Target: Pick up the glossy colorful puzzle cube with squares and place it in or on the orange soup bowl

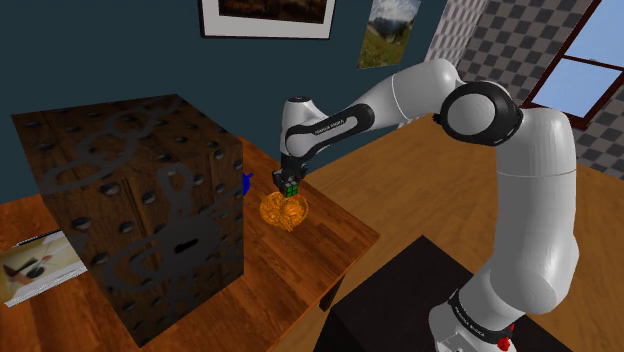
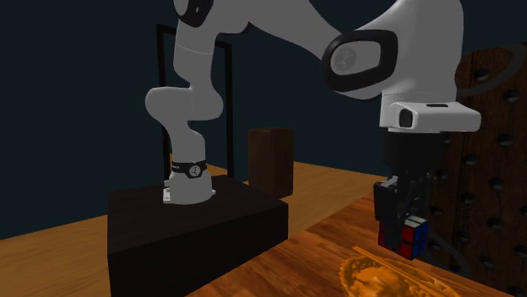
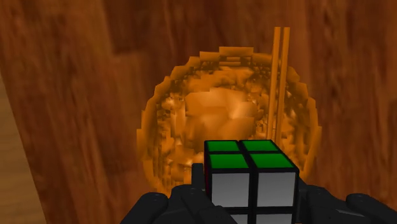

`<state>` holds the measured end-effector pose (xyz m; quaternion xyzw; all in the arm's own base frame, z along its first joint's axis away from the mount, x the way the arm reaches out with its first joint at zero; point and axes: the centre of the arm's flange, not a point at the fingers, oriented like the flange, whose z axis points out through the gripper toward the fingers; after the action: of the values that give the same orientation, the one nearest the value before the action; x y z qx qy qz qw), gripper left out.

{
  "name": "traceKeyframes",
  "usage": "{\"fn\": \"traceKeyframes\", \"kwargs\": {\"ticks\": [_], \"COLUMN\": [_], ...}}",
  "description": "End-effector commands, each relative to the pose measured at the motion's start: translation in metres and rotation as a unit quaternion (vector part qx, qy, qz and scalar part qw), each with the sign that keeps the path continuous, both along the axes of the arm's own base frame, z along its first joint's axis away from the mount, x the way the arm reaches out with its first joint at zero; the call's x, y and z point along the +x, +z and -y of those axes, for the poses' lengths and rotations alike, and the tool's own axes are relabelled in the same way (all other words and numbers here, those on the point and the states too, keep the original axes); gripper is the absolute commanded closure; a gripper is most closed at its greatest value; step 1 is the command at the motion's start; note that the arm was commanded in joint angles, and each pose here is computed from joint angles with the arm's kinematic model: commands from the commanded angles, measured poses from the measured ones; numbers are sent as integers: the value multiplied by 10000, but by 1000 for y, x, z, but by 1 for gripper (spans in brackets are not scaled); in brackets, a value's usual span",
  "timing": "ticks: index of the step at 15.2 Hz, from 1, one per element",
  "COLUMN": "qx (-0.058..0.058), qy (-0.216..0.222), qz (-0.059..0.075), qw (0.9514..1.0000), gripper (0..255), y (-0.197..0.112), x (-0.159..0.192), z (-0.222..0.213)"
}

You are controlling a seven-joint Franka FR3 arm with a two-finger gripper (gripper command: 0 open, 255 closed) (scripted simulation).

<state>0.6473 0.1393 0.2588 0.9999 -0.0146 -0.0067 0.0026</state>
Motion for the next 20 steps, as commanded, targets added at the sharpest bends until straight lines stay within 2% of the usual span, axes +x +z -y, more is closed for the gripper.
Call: {"fn": "traceKeyframes", "kwargs": {"ticks": [1, 9, 16, 17, 20], "qx": [0, 0, 0, 0, 0], "qy": [2, 2, 2, 2, 2], "qz": [2, 2, 2, 2, 2], "qw": [10000, 10000, 10000, 10000, 10000], "gripper": [255, 255, 255, 0, 0], "y": [-10, -53, -53, -53, -53], "x": [2, 2, 2, 2, 2], "z": [0, 0, 0, 0, 0]}}
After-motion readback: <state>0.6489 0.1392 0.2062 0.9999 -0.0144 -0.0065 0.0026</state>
